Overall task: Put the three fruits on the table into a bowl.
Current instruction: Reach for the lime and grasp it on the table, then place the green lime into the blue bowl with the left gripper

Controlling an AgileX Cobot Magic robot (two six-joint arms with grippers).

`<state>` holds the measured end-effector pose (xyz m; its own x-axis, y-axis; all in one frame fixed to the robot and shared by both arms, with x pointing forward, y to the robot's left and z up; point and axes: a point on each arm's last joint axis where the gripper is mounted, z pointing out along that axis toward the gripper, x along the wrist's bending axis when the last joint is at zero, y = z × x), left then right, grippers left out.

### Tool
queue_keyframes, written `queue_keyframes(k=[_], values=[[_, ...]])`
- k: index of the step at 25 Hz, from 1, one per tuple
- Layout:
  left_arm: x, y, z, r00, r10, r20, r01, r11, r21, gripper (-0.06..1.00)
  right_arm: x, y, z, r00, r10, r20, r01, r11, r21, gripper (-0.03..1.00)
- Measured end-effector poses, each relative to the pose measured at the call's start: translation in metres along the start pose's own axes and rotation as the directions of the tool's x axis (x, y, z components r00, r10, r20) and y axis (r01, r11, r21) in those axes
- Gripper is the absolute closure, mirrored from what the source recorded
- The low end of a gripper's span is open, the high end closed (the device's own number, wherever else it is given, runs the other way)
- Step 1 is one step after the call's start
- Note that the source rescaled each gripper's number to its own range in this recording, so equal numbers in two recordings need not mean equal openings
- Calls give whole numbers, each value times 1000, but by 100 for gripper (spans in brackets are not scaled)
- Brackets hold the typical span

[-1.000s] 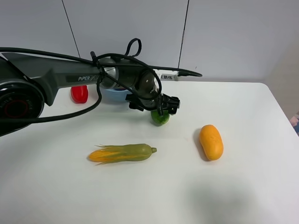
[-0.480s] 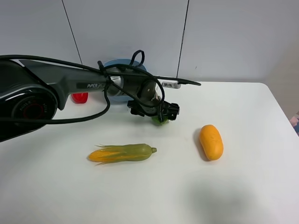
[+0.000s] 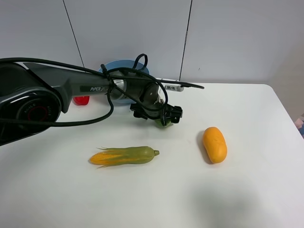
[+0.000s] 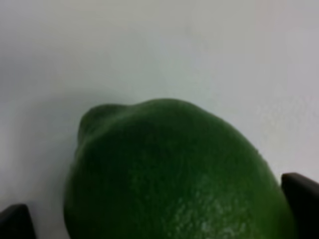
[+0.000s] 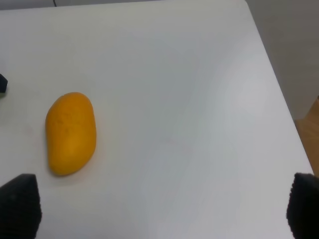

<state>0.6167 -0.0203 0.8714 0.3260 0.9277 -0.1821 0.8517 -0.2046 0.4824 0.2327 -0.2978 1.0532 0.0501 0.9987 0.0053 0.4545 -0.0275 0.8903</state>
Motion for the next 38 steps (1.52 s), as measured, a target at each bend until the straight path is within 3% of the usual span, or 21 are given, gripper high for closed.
queue_keyframes(k=[1,3,8,11,13,17,19,20,22,27,30,33,38], values=[[0,0,0,1000,3,1,-3,1000,-2,33,0,0,0,1000,0,0,0,1000,0,-3],[0,0,0,1000,6,2,-6,1000,-5,94,0,0,0,1000,0,0,0,1000,0,-3],[-1,3,-6,998,66,-10,-66,998,-10,92,0,0,0,1000,0,0,0,1000,0,-3],[-13,18,-40,976,217,-8,-217,974,-68,92,0,0,0,1000,0,0,0,1000,0,-3],[-25,31,-78,927,375,-20,-374,917,-139,92,0,0,0,1000,0,0,0,1000,0,-3],[-36,50,-146,765,635,-106,-640,734,-227,92,0,0,0,1000,0,0,0,1000,0,-3],[-27,58,-164,718,680,-147,-694,682,-233,92,0,0,0,1000,0,0,0,1000,0,-3],[-18,64,-169,712,682,-167,-700,675,-233,92,0,0,0,1000,0,0,0,1000,0,-3],[6,74,-172,731,653,-199,-682,695,-226,92,0,0,0,1000,0,0,0,1000,0,-3],[85,99,-160,844,479,-241,-533,801,-274,92,0,0,0,1000,0,0,0,1000,0,-3],[121,107,-148,895,375,-243,-439,837,-326,92,0,0,0,1000,0,0,0,1000,0,-3],[139,106,-134,916,325,-233,-388,866,-314,92,0,0,0,1000,0,0,0,1000,0,-3],[141,103,-124,927,308,-214,-363,881,-304,92,0,0,0,1000,0,0,0,1000,0,-3]])
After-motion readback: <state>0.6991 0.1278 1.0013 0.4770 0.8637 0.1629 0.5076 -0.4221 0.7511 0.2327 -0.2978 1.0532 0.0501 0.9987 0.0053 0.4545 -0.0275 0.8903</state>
